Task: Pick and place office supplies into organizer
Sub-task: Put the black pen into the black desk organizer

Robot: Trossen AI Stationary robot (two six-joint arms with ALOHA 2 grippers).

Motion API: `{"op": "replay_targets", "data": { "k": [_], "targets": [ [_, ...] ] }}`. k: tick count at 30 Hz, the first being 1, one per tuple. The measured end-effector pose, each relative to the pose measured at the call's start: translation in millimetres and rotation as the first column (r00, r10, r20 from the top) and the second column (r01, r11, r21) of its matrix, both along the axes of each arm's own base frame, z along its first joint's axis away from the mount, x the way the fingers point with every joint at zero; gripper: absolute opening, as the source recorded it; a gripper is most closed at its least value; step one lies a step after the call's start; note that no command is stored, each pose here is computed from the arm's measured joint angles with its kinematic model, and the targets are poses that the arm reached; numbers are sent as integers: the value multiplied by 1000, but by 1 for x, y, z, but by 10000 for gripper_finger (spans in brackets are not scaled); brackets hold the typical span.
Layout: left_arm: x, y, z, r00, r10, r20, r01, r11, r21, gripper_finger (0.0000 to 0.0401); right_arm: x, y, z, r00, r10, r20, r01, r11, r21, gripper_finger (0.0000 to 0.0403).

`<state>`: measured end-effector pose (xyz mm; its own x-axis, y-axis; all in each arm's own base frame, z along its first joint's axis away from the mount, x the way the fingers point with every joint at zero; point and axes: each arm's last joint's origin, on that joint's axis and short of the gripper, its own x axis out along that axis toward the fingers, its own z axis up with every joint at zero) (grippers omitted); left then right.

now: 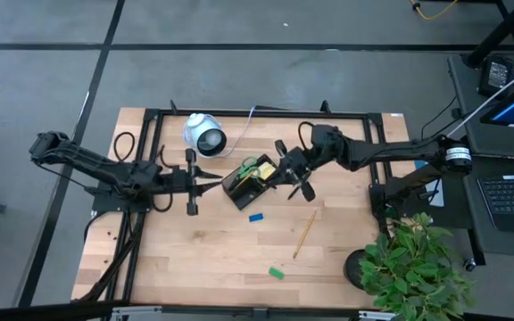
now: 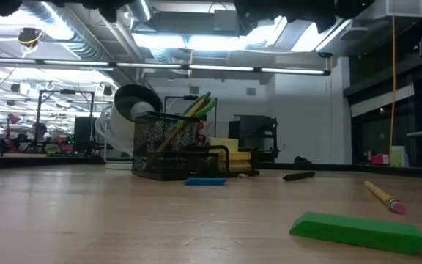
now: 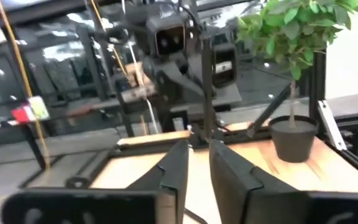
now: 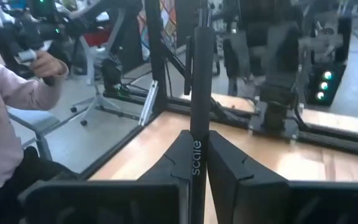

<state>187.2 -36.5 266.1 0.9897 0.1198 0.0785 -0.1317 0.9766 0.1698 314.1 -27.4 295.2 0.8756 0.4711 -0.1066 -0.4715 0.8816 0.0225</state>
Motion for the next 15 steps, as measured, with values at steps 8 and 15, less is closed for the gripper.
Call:
{"op": "replay_targets", "data": {
  "k": [8,15],
  "targets": [
    [34,2,9,985,-171,-14,171,985,33,113,3,16,1,985,160,60,-160,987,-4,29],
    [67,3,23,966,-257,-20,258,964,58,118,4,19,1,963,255,84,-254,967,-24,29]
  ]
}}
